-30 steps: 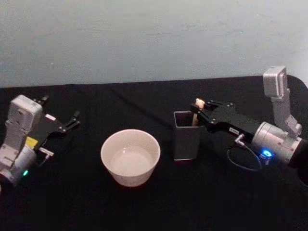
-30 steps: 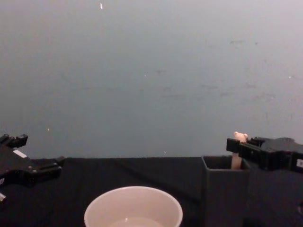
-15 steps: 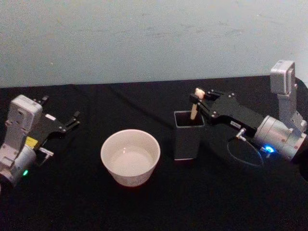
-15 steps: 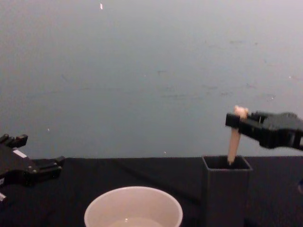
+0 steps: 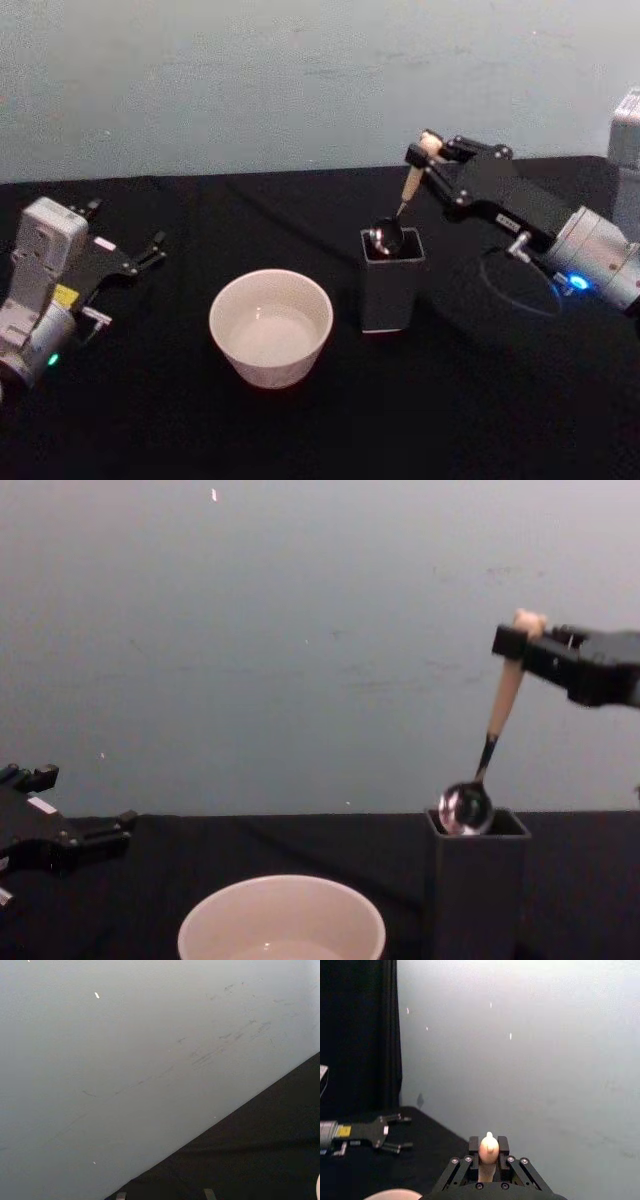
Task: Pick up the stirring spoon with one hand, stir inside the cup, then place it back in its original position.
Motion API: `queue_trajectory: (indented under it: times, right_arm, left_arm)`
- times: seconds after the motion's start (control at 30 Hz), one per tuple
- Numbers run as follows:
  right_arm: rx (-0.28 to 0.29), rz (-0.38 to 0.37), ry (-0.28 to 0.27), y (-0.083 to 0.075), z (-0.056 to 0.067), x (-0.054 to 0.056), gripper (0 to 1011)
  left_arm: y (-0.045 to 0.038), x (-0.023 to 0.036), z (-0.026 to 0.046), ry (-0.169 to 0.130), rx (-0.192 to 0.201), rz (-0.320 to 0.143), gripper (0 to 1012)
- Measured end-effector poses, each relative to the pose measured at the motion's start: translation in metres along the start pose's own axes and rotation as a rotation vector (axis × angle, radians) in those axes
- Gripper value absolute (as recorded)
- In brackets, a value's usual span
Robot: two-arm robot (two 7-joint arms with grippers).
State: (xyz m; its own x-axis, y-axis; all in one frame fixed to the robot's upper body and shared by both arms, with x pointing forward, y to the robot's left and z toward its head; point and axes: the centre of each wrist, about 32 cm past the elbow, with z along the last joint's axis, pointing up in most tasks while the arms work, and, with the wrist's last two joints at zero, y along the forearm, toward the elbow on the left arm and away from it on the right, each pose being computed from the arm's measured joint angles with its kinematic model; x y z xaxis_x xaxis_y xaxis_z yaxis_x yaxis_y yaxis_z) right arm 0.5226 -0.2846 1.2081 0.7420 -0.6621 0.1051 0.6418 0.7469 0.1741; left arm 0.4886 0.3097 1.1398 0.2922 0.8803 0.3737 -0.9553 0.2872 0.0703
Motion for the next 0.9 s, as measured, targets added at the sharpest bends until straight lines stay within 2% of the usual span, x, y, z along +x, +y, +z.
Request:
queue_trajectory:
  times: [0.2,0.4,0.67,0.9]
  right_arm:
    - [0.053,-0.004,-0.017,0.005,0.008,0.003,213]
    - [0.079,0.004,-0.022,0.012,0.011,0.003,213]
    - [0.094,0.073,-0.015,0.029,0.004,-0.005,213]
    - [0.094,0.165,-0.012,0.046,-0.006,-0.015,213]
  left_arm:
    - [0.0000,0.0000,0.0000,0.000,0.000,0.000,1001]
    - [0.0000,0.0000,0.0000,0.000,0.000,0.000,1001]
    - [0.0000,0.0000,0.0000,0.000,0.000,0.000,1001]
    - [0.0000,0.0000,0.0000,0.000,0.000,0.000,1001]
